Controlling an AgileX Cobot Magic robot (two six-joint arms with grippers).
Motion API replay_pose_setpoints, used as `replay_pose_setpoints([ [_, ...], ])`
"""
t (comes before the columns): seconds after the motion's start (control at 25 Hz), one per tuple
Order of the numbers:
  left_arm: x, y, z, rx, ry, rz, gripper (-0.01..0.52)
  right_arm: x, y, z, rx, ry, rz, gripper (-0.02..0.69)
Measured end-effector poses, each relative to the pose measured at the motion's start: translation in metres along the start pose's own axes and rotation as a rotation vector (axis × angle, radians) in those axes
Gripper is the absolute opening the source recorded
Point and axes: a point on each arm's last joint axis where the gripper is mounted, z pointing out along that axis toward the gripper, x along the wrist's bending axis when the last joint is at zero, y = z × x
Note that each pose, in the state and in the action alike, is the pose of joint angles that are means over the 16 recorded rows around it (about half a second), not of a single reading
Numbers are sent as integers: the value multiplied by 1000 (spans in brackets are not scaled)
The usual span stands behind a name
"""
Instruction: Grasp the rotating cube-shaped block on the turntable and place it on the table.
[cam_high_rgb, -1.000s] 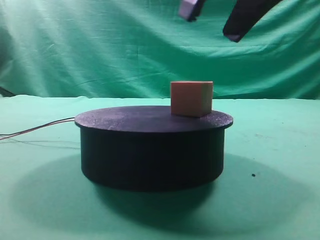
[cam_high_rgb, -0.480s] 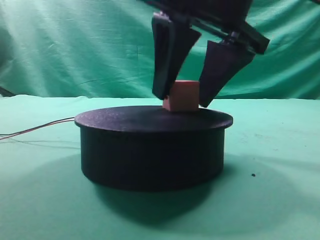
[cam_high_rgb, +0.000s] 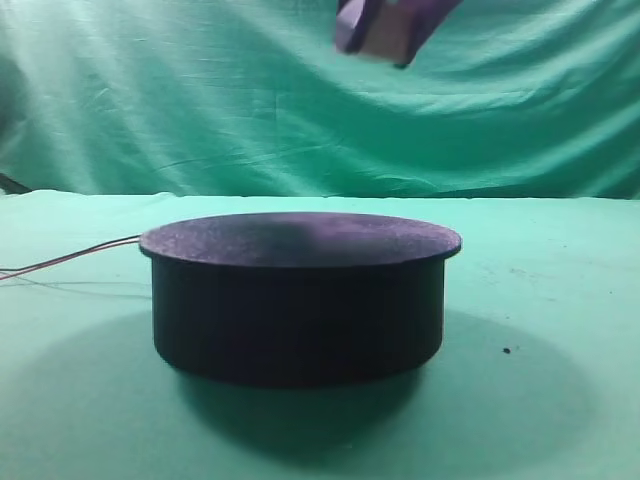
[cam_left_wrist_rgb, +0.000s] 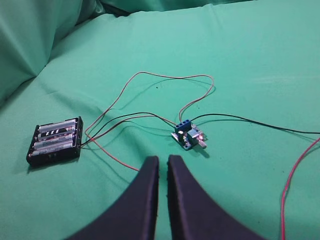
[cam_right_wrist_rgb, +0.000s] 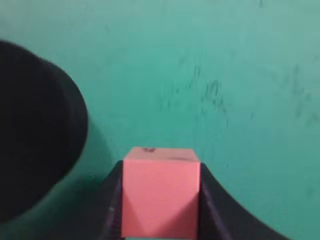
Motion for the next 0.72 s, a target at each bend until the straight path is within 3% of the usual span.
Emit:
replay_pose_setpoints([
  [0.16,0,0,0,0,0,0,0,-7,-26,19,55,-12,23,261],
  [0.52,0,0,0,0,0,0,0,-7,-44,35,99,-14,37,440],
  [0.72,0,0,0,0,0,0,0,-5,-37,12,66,-29,43,426],
])
